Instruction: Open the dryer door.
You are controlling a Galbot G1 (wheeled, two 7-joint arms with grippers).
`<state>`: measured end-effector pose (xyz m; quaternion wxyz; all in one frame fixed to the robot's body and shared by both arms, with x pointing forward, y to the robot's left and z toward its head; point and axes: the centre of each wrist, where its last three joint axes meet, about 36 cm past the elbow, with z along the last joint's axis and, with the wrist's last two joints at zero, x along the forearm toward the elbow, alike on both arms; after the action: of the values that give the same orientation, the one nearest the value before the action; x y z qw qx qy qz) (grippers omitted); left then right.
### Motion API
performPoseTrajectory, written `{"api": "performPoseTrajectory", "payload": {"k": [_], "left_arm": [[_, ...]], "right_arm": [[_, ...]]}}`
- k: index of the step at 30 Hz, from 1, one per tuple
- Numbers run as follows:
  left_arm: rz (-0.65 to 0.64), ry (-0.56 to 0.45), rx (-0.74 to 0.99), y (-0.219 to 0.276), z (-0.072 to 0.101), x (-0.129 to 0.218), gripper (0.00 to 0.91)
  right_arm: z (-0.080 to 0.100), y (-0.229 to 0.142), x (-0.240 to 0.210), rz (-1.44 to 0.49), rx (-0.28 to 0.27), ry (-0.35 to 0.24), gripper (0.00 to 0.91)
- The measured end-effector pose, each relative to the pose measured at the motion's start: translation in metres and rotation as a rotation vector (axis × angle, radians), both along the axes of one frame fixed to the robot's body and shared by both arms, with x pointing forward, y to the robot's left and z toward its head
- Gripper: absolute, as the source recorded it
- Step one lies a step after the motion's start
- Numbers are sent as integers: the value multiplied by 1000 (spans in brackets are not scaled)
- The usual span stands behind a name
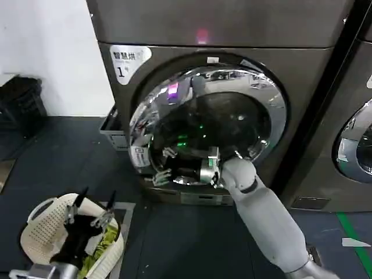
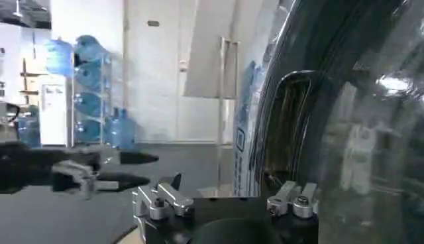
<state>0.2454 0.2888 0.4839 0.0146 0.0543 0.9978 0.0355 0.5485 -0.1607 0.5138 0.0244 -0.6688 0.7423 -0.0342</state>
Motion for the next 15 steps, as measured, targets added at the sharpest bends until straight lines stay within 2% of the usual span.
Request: {"api": "performPoseTrajectory", "payload": {"k": [11,15], "left_arm": [[-81,-70,-101,45,16,28,907],[-123,-73,-162,54,20,40,907]], "right_arm": [[-9,-21,-2,153,-20,-28,907],[-12,-31,-2,214,-48,-18,907]]}}
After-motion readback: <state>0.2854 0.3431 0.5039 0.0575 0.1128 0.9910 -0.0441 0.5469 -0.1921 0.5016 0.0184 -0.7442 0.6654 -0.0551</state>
